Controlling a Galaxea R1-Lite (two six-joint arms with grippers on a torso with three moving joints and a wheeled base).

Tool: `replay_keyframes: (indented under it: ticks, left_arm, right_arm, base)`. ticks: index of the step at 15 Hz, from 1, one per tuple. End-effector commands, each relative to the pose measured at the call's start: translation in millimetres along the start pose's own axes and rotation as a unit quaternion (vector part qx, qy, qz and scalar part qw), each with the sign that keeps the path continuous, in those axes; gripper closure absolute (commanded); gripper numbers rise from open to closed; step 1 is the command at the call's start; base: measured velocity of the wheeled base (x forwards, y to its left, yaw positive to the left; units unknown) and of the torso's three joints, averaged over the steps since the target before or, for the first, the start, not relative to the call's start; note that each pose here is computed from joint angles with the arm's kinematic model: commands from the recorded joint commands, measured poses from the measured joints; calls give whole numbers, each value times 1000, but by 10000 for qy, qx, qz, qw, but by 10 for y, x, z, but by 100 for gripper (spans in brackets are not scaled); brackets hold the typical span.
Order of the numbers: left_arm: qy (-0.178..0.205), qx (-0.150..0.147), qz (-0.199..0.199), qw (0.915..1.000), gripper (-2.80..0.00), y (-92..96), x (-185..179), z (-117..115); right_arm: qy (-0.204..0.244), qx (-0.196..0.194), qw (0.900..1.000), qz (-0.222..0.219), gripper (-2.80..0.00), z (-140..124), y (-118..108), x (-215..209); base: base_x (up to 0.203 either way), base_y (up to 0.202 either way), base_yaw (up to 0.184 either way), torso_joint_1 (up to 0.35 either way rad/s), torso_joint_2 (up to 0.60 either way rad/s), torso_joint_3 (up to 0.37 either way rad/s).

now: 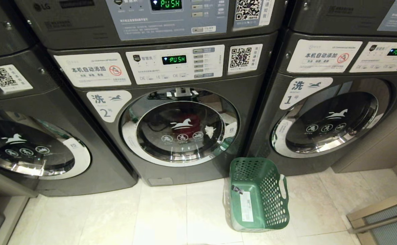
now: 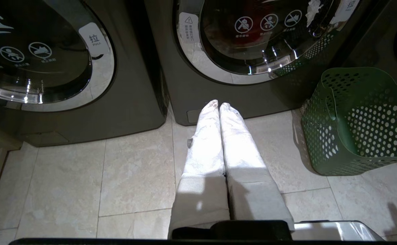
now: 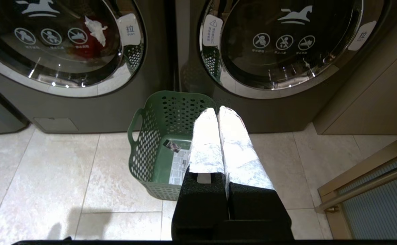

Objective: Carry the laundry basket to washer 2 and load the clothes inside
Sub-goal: Press the washing machine switch

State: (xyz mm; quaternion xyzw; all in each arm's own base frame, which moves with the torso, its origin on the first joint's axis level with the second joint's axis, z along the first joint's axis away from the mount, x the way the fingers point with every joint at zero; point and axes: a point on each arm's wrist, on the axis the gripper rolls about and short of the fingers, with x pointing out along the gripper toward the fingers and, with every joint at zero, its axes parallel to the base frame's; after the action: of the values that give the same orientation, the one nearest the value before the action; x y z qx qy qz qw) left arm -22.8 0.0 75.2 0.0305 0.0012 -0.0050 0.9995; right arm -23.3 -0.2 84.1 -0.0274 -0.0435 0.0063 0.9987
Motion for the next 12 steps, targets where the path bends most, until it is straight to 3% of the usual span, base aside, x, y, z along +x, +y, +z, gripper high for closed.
replay_keyframes:
  ticks: [1,4,5,8,10,12]
  left_arm:
    - [9,1,3,10000,0,-1,1,-5]
    - [17,1,-1,10000,0,-1,1,-6]
    - [9,9,-4,10000,0,0,1,-5]
    - [17,35,-6,10000,0,-1,1,-6]
    - [32,26,-11,10000,0,-1,1,-9]
    - [19,47,-24,10000,0,-2,1,-7]
  right_arm:
    - [180,1,9998,11,0,-94,5,21]
    - [178,170,9997,12,0,-94,5,22]
    - [183,80,9998,35,-280,-95,6,21]
    - [61,-96,9999,68,-280,-25,4,9]
    - [-387,-216,9982,400,-280,432,-5,-40]
    - [-346,-254,9961,766,-280,946,-18,101]
  base:
    - [0,0,0,252,-561,-311]
    - [0,0,0,203,-457,-248]
    - [0,0,0,76,-164,-90]
    - [0,0,0,27,-47,-24]
    - [0,0,0,0,0,0]
    - [0,0,0,0,0,0]
